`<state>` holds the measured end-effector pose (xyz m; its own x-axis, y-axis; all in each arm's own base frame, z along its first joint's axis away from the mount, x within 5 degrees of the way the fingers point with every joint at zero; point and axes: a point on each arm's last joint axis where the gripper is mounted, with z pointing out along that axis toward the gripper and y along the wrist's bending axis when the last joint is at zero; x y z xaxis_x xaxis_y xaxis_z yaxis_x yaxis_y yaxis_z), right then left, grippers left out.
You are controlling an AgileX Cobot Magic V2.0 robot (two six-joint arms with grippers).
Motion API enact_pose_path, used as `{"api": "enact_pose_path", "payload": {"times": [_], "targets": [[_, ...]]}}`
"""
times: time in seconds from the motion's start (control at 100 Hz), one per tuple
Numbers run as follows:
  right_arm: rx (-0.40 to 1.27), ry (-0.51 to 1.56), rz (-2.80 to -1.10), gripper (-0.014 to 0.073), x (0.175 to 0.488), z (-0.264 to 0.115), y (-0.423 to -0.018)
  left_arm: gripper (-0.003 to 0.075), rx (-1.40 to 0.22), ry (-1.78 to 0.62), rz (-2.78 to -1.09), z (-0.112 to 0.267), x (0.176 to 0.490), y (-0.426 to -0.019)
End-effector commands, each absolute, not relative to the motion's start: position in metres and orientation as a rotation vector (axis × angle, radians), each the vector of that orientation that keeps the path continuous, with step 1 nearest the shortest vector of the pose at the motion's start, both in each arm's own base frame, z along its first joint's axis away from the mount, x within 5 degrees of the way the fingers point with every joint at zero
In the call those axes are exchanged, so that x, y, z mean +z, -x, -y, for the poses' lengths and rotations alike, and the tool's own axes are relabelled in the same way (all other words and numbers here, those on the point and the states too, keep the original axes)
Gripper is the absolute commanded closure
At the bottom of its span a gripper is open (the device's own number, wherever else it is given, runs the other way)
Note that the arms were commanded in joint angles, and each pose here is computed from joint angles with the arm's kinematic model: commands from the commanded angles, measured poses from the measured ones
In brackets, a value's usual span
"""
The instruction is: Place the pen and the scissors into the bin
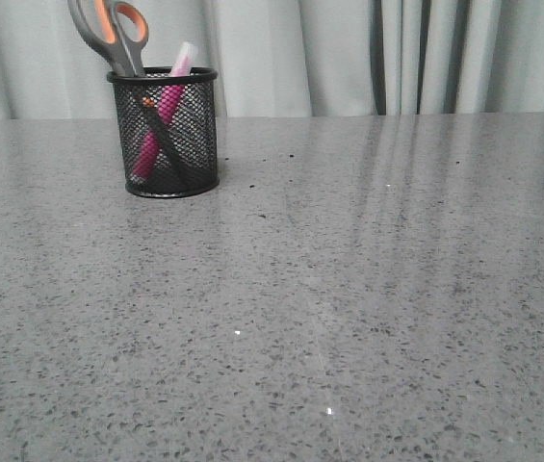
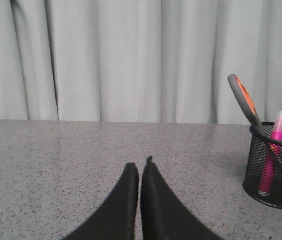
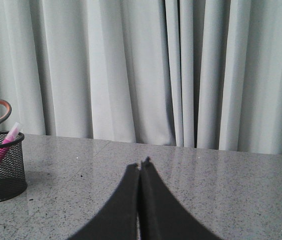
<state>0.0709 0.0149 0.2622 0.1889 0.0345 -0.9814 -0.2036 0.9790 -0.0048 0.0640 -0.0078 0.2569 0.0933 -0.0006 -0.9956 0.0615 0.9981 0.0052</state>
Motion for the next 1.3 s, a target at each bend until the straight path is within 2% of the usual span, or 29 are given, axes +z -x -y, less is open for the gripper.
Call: {"api": "enact_pose_path", "payload": {"times": [0.0,0.14,0.35,0.62,0.93,1.29], "targets": [[0.159,0.139,-1.283,0.0664,0.276,-0.014,-0.069,0.0739,-0.051,-0.055,-1.458,0.008,0.266,-0.063],[0.159,0.139,-1.283,0.0664,0.276,-0.014,-0.069,0.0739,0.024,-0.08,-1.464,0.006,0.274,-0.062],[0.159,0.139,-1.283,0.0664,0.276,-0.014,-0.069,0.0739,0.051,0.048,-1.452,-0.004,0.274,-0.062],[0.159,0.139,-1.283,0.0664,0.276,-0.014,-0.069,0.0739,0.04,-0.035,-1.43,0.0,0.251,-0.06],[0.159,0.139,-1.283,0.0664,0.276,-0.014,-0.069,0.0739,0.002,-0.056,-1.488,0.002,0.201,-0.058],[0.159,0.139,-1.283,0.0664,0.276,-0.014,-0.069,0.0739,-0.009,-0.043,-1.505,0.002,0.199,-0.055]]}}
